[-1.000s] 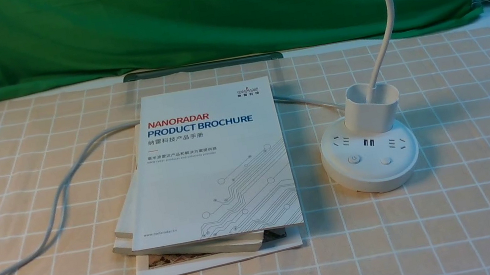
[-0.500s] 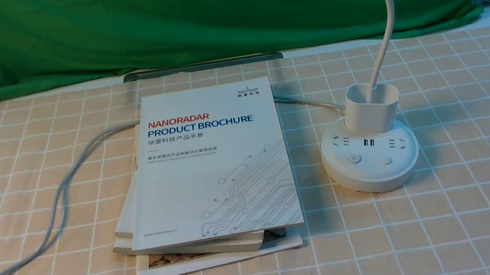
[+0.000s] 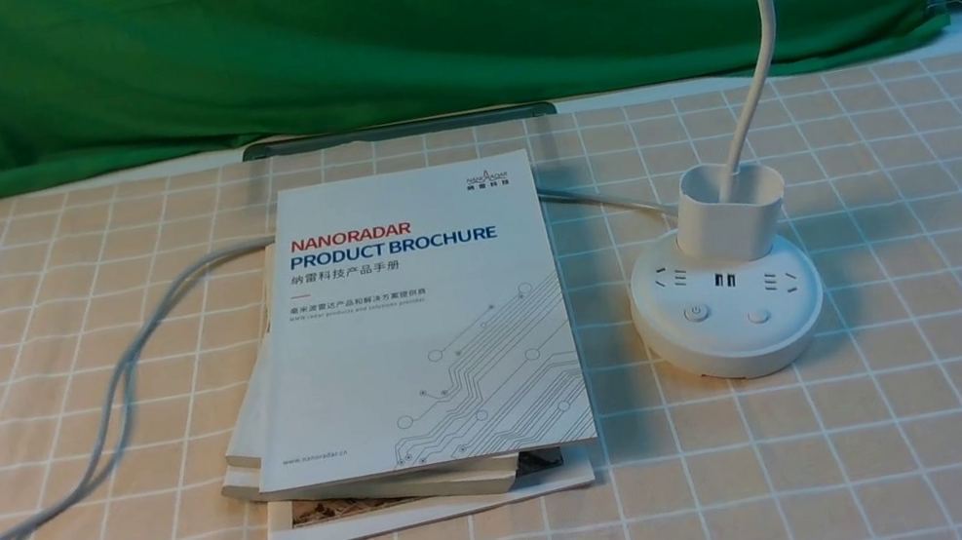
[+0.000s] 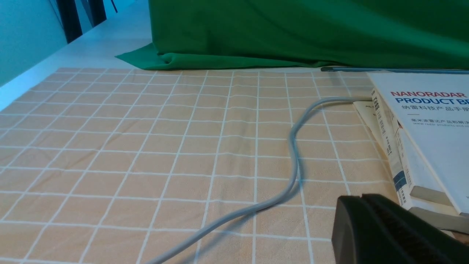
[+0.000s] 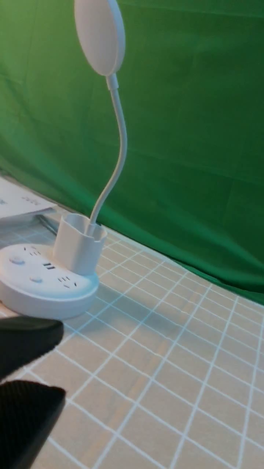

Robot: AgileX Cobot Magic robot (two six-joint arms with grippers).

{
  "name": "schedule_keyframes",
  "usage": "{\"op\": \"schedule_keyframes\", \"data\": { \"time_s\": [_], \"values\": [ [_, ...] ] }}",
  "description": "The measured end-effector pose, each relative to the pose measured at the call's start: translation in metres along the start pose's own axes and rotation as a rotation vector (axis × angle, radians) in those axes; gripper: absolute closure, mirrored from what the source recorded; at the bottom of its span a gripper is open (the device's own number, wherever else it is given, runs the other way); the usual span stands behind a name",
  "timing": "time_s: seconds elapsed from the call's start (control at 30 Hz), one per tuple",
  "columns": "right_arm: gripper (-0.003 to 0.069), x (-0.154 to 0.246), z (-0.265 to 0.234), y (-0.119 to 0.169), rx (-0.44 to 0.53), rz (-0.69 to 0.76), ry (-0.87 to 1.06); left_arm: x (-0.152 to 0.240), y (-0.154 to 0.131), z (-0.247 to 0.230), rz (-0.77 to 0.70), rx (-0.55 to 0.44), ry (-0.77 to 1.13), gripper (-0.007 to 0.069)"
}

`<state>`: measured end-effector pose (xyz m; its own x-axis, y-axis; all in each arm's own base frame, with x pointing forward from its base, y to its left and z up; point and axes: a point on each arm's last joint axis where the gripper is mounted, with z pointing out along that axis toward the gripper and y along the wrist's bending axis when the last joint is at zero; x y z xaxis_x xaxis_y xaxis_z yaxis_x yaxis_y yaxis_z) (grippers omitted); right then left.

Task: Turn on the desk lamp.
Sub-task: Use the right arm to press the button switch on the lamp holder

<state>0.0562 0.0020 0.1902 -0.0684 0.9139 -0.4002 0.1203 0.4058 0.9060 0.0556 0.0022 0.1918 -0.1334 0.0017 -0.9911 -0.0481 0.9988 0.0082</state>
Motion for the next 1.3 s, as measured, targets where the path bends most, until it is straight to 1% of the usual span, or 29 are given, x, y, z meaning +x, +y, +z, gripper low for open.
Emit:
{"op": "schedule_keyframes", "data": {
  "time_s": [0.07,0.17,0.27,0.33,0.4,0.43,0.47,0.5,0.6,0.63,0.67,0.7,0.73,0.77,0.8,0.83,0.9,1.0,1.03,1.1,1.23,1.27,1.3],
  "values": [
    [0.0418,0.0,0.0,0.0,0.001,-0.053,-0.004,0.0,0.0,0.0,0.0,0.0,0.0,0.0604],
    [0.0418,-0.002,0.0,0.002,-0.019,-0.23,-0.022,0.0,0.0,0.0,0.0,0.0,0.0,0.0604],
    [0.0428,-0.005,0.0,0.007,-0.067,-0.38,-0.069,0.0,0.0,0.0,0.0,0.0,0.0,0.0604],
    [0.0483,-0.006,0.0,0.009,-0.078,-0.429,-0.084,0.0,0.0,0.0,0.0,0.0,0.0,0.0604],
    [0.0566,-0.009,0.0,0.015,-0.069,-0.494,-0.08,0.0,0.0,0.0,0.0,0.0,-0.001,0.0604],
    [0.0594,-0.012,0.0,0.022,-0.069,-0.541,-0.083,0.0,0.0,0.0,0.0,0.0,-0.001,0.0604],
    [0.0605,-0.013,0.0,0.024,-0.07,-0.541,-0.084,0.0,0.0,0.0,0.0,0.0,-0.001,0.0604],
    [0.0624,-0.018,0.0,0.036,-0.071,-0.615,-0.088,0.0,0.0,0.0,0.0,0.0,-0.001,0.0604],
    [0.063,-0.037,0.002,0.08,-0.047,-0.779,-0.058,0.0,0.0,0.0,0.0,0.0,-0.001,0.0604],
    [0.063,-0.041,0.004,0.091,-0.031,-0.841,-0.036,0.0,0.0,0.0,0.0,0.0,-0.001,0.0604],
    [0.063,-0.042,0.004,0.093,-0.02,-0.855,-0.02,0.0,0.0,0.0,0.0,0.0,-0.001,0.0604],
    [0.063,-0.052,0.012,0.119,0.017,-0.976,0.049,0.0,0.0,0.0,0.0,0.0,-0.001,0.0604],
    [0.063,-0.057,0.017,0.131,0.046,-1.038,0.11,0.0,0.0,0.0,0.0,0.0,-0.001,0.0604],
    [0.063,-0.058,0.019,0.134,0.052,-1.036,0.123,0.0,0.0,0.0,0.0,0.0,-0.001,0.0604],
    [0.0631,-0.062,0.029,0.148,0.086,-1.114,0.228,0.0,0.0,0.0,0.0,0.0,-0.001,0.0604],
    [0.0631,-0.065,0.04,0.159,0.103,-1.154,0.324,0.0,0.0,0.0,0.0,0.0,-0.001,0.0604],
    [0.0631,-0.066,0.056,0.171,0.111,-1.194,0.464,0.0,0.0,0.0,0.0,0.0,-0.001,0.0604],
    [0.0631,-0.061,0.085,0.178,0.102,-1.216,0.619,0.0,0.0,0.0,0.0,0.0,-0.001,0.0604],
    [0.0631,-0.061,0.087,0.179,0.099,-1.219,0.626,0.0,0.0,0.0,0.0,0.0,-0.001,0.0604],
    [0.0631,-0.045,0.116,0.179,0.072,-1.256,0.761,0.0,0.0,0.0,0.0,0.0,-0.002,0.0604],
    [0.0631,-0.014,0.151,0.166,0.069,-1.283,0.932,0.0,0.0,0.0,0.0,0.0,-0.003,0.0604],
    [0.0631,-0.012,0.152,0.166,0.069,-1.285,0.942,0.0,0.0,0.0,0.0,0.0,-0.003,0.0604],
    [0.0631,0.007,0.167,0.159,0.065,-1.301,1.017,0.0,0.0,0.0,0.0,0.0,-0.003,0.0604]
  ]
}}
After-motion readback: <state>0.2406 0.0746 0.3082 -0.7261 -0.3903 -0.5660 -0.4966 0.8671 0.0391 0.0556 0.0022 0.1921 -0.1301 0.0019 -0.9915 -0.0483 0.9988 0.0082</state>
